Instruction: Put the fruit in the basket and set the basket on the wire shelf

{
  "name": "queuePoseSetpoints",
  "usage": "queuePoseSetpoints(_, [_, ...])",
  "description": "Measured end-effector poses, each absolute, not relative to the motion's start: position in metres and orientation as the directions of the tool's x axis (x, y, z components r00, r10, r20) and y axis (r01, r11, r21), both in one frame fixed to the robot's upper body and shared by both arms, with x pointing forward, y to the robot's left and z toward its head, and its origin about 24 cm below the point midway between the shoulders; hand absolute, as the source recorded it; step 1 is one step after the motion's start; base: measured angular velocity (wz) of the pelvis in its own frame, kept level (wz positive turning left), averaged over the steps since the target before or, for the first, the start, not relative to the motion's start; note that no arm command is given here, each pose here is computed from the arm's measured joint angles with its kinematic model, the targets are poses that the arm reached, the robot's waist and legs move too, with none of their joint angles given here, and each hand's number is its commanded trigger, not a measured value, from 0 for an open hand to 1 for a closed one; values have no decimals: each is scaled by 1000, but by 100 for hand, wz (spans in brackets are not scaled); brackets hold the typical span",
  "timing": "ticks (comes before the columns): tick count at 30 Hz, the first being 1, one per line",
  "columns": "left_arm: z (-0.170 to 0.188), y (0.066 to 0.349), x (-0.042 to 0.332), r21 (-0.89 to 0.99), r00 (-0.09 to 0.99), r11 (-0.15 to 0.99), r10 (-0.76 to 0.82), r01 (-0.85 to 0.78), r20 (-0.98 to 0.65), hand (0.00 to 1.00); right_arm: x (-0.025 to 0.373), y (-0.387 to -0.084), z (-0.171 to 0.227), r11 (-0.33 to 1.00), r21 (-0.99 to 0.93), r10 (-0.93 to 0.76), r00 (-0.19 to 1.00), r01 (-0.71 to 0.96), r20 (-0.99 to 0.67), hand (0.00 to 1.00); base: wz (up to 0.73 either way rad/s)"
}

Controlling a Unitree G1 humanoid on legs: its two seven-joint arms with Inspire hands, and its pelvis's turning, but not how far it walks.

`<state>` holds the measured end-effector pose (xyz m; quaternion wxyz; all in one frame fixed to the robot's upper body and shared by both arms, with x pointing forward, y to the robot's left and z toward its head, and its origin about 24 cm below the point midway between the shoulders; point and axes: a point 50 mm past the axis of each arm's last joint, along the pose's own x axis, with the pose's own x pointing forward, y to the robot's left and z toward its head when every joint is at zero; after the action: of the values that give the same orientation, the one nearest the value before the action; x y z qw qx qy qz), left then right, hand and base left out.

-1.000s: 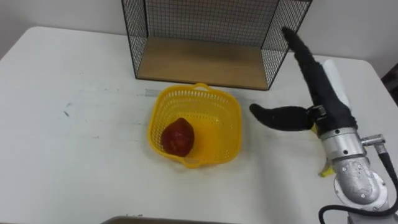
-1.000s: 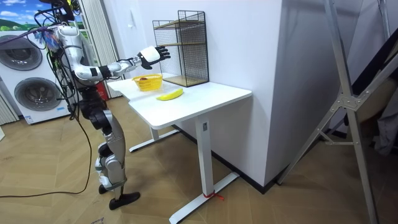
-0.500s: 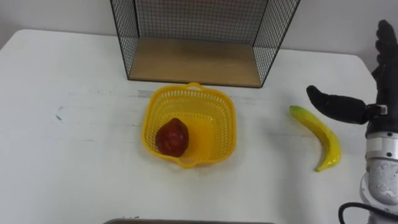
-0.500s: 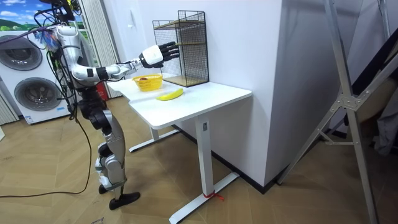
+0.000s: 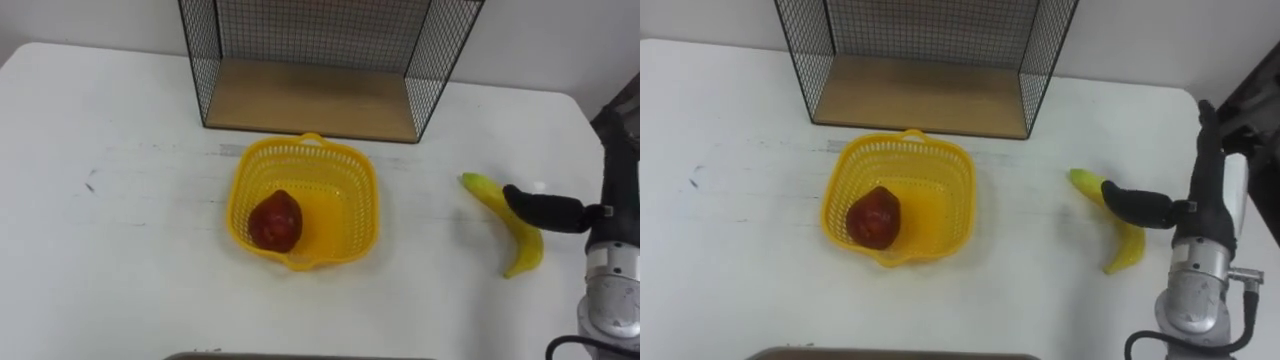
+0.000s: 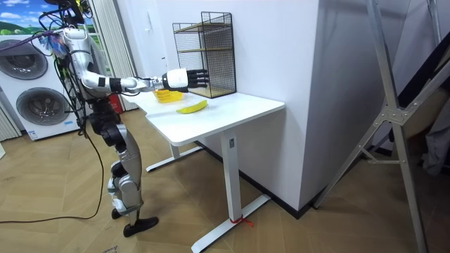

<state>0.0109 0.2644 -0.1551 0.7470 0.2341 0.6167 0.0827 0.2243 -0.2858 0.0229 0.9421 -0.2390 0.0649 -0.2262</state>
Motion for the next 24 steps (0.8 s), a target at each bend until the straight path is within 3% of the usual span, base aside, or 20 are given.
queuePoseSetpoints(13, [-152, 266, 16, 452, 247, 876, 406, 169, -880, 0, 228, -294, 15, 794, -557, -373, 918, 243, -132, 0, 0])
queuePoseSetpoints(24, [-152, 269, 12, 454, 218, 870, 413, 194, -884, 0, 225, -298, -15, 856, -514, -280, 890, 62, -360, 0, 0])
